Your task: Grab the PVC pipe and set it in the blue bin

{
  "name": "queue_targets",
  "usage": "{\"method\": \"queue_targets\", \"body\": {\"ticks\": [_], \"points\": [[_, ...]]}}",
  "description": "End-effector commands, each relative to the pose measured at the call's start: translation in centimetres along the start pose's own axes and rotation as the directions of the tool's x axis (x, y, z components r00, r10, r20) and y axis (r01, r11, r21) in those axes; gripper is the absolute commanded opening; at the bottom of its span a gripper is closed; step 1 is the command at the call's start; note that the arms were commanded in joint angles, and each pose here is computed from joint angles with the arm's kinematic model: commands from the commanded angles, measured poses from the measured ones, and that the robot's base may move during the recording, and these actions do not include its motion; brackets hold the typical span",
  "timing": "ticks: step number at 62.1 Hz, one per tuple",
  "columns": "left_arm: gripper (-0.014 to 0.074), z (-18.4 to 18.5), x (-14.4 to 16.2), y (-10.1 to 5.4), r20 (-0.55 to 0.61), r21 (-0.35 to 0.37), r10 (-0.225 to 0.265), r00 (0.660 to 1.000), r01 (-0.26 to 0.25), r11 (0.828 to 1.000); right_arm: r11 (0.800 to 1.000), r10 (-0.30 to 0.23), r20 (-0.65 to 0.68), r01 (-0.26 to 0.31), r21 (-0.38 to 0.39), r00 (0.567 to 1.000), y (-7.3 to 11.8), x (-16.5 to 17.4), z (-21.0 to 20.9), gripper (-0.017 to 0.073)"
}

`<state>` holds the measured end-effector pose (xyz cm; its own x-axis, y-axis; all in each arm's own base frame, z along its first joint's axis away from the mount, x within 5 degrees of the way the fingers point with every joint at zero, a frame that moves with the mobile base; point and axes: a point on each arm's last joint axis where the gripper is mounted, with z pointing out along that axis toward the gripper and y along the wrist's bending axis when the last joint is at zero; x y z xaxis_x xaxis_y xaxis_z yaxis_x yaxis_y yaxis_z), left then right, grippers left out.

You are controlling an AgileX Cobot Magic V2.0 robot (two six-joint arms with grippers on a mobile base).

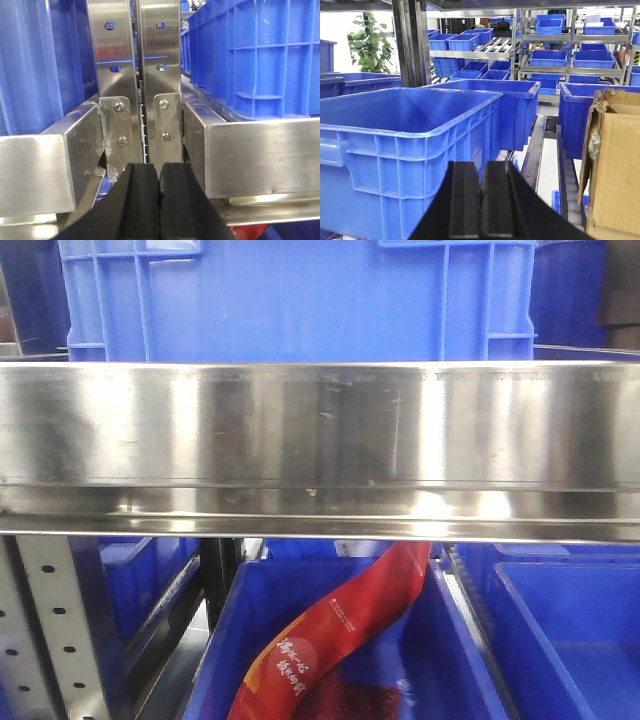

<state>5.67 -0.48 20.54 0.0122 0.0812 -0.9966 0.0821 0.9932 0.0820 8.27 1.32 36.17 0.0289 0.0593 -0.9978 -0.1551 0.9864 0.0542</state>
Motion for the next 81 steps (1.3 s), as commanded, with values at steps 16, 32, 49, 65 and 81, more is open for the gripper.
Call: {"method": "queue_targets", "body": {"ticks": [16, 32, 49, 65, 81], "points": [[-0.0111, 0.0, -0.2, 0.0, 0.017, -0.005, -0.007, 1.0, 0.007, 1.0, 0.998, -0.067, 0.012, 0.067, 0.021, 0.998, -0.2, -0.1, -0.1, -0.0163], [-0.0111, 0.0, -0.2, 0.0, 0.017, -0.005, -0.007, 1.0, 0.007, 1.0, 0.991, -0.127, 0.168, 0.117, 0.071, 0.978, -0.6, 1.0, 0.4, -0.0163], [-0.0111, 0.0, -0.2, 0.0, 0.017, -0.005, -0.007, 1.0, 0.007, 1.0, 0.99, -0.129, 0.186, 0.115, 0.086, 0.974, -0.9, 3.5, 0.8, -0.0163], [-0.0111, 0.0, -0.2, 0.0, 0.017, -0.005, -0.007, 1.0, 0.007, 1.0, 0.988, -0.137, 0.278, 0.111, 0.107, 0.951, -1.1, 5.2, -0.1, -0.0163], [-0.0111, 0.0, -0.2, 0.0, 0.017, -0.005, -0.007, 1.0, 0.007, 1.0, 0.99, -0.128, 0.278, 0.105, 0.099, 0.952, -1.0, 6.7, -1.9, -0.0163]]}}
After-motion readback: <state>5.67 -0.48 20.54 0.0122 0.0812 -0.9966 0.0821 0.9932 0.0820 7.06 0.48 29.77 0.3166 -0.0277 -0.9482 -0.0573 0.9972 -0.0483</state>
